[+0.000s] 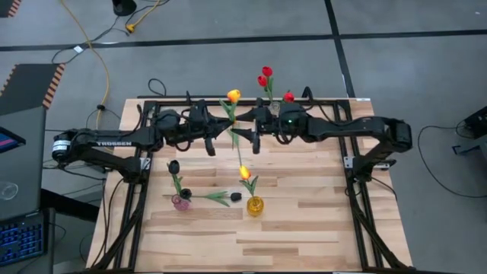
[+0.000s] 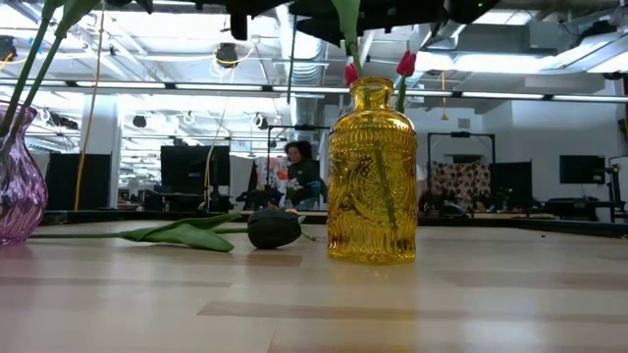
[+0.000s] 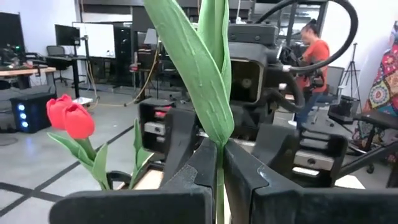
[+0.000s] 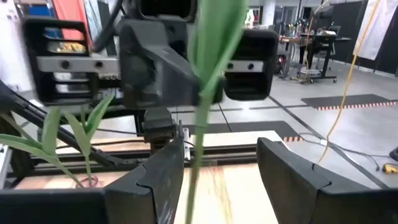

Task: Sort flowers into vase by color
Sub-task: Put the left yellow flower into the yellow vase

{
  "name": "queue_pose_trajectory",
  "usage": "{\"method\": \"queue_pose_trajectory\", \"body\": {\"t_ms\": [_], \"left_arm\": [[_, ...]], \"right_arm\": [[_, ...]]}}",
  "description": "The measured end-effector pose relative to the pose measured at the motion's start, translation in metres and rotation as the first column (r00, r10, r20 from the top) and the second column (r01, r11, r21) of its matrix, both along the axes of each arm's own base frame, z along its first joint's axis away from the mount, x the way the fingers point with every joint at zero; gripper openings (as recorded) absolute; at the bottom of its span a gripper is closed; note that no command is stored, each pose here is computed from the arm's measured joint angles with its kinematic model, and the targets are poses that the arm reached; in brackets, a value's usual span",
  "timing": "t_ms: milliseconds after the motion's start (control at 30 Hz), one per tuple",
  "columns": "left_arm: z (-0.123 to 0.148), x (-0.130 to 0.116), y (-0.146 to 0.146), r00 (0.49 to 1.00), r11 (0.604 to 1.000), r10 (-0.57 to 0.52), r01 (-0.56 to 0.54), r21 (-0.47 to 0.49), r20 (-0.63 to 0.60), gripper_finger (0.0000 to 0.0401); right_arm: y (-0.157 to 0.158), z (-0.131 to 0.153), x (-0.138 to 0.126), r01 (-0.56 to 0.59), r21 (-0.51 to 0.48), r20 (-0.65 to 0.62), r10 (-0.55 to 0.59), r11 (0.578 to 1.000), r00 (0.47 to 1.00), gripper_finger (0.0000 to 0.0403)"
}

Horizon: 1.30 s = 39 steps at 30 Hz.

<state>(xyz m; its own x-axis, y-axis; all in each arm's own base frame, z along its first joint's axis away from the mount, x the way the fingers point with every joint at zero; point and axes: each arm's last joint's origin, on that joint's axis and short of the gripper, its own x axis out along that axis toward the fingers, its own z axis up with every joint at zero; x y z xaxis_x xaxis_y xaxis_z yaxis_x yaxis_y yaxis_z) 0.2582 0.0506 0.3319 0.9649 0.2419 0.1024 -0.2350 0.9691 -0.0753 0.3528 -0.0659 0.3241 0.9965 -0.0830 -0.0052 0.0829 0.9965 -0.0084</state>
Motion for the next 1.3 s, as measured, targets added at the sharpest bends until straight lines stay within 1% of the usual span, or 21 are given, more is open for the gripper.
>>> {"method": "queue_pose_trajectory", "body": {"t_ms": [133,267,400,667,800,900,1033,1167,1300], "left_arm": [[0.000,0.000,-0.002,1.000,1.000,-0.008,0.008,0.006,-0.003,0.0002],[0.000,0.000,-0.002,1.000,1.000,-0.008,0.008,0.006,-0.004,0.0002],[0.000,0.000,-0.002,1.000,1.000,-0.006,0.006,0.006,-0.003,0.0002],[0.000,0.000,-0.002,1.000,1.000,0.000,0.000,0.006,-0.004,0.0002],[0.000,0.000,-0.002,1.000,1.000,0.001,-0.001,0.006,-0.004,0.0007],[0.000,0.000,-0.002,1.000,1.000,0.000,0.000,0.005,-0.004,0.0031],[0.000,0.000,-0.002,1.000,1.000,-0.002,0.002,0.004,-0.005,0.0081],[0.002,-0.002,-0.002,1.000,1.000,0.001,0.000,0.023,-0.002,0.0128],[0.008,-0.009,-0.003,1.000,0.999,0.004,-0.004,0.034,0.014,0.0158]], "right_arm": [[0.000,0.001,0.004,-0.002,0.001,-0.004,0.002,1.000,1.000,0.0219],[0.000,0.004,0.004,-0.001,-0.001,0.005,0.001,1.000,1.000,0.0195],[0.000,0.004,0.003,-0.001,-0.001,0.005,0.001,1.000,1.000,0.0156],[0.000,0.004,0.003,-0.003,-0.004,0.005,0.003,1.000,1.000,0.0061],[0.000,0.004,0.003,-0.004,-0.004,0.005,0.004,1.000,1.000,0.0029],[0.001,0.004,0.003,-0.005,-0.004,0.008,0.005,1.000,1.000,0.0028],[0.002,0.012,-0.002,0.001,-0.004,0.025,-0.001,1.000,1.000,0.0034],[0.005,0.026,-0.018,0.003,0.006,0.014,-0.003,1.000,1.000,0.0032],[0.011,0.042,-0.041,-0.003,0.013,-0.025,0.004,1.000,1.000,0.0027]]}}
